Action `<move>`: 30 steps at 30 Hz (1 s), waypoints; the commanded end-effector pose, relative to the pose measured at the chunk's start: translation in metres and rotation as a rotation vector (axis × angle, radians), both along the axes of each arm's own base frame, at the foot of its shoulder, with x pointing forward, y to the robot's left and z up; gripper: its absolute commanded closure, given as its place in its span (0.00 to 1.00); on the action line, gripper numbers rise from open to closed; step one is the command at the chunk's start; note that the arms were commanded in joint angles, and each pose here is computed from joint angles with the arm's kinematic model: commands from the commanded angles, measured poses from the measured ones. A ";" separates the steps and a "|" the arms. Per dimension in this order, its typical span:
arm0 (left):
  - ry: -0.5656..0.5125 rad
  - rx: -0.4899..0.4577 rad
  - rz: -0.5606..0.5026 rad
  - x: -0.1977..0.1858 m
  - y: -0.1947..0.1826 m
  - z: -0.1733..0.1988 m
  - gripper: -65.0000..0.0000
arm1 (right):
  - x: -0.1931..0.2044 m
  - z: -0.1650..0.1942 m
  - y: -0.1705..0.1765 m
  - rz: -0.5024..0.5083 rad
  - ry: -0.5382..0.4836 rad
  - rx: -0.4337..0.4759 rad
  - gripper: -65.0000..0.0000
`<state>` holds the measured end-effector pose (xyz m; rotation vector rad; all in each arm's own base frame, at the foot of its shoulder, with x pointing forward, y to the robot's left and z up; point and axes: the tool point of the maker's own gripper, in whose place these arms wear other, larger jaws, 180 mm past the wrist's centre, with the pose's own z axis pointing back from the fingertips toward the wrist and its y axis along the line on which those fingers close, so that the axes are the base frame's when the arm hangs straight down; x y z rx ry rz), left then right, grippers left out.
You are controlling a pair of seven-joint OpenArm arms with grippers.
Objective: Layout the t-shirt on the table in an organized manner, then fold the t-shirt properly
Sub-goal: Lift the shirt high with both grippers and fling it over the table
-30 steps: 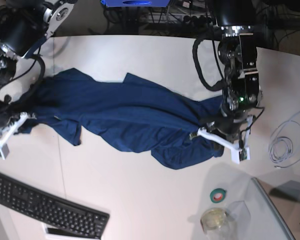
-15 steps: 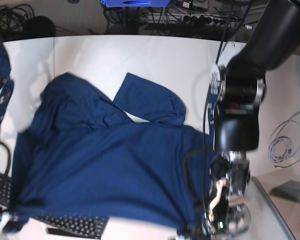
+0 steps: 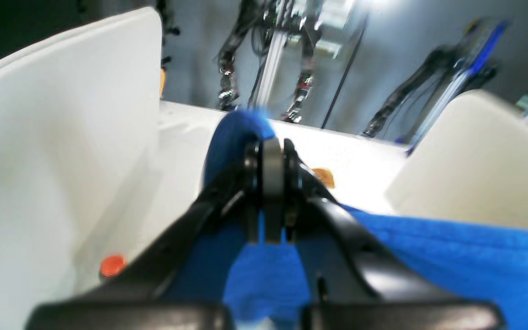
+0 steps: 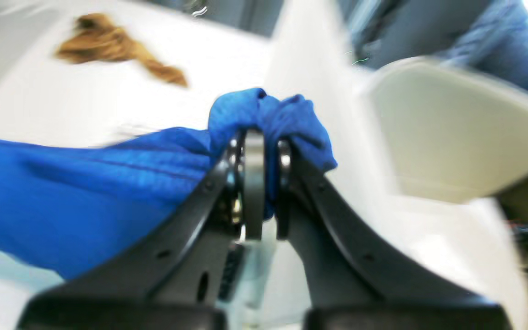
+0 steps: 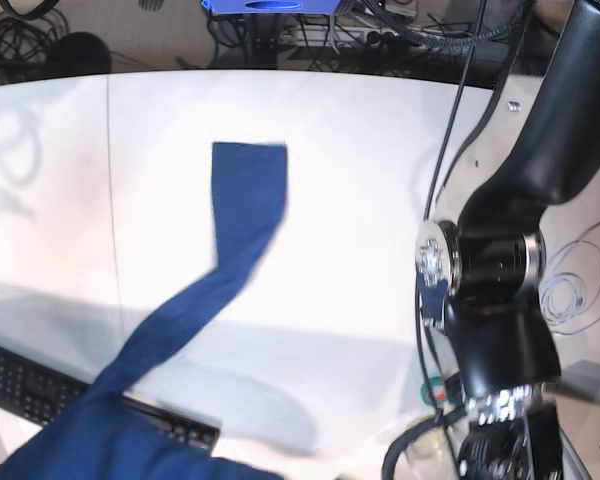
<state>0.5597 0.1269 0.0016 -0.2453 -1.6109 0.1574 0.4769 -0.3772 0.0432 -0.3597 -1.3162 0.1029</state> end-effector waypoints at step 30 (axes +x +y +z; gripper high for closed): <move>0.810 0.148 0.049 -0.253 0.056 -0.391 1.00 | -0.220 -0.453 0.126 0.067 0.662 0.362 1.00</move>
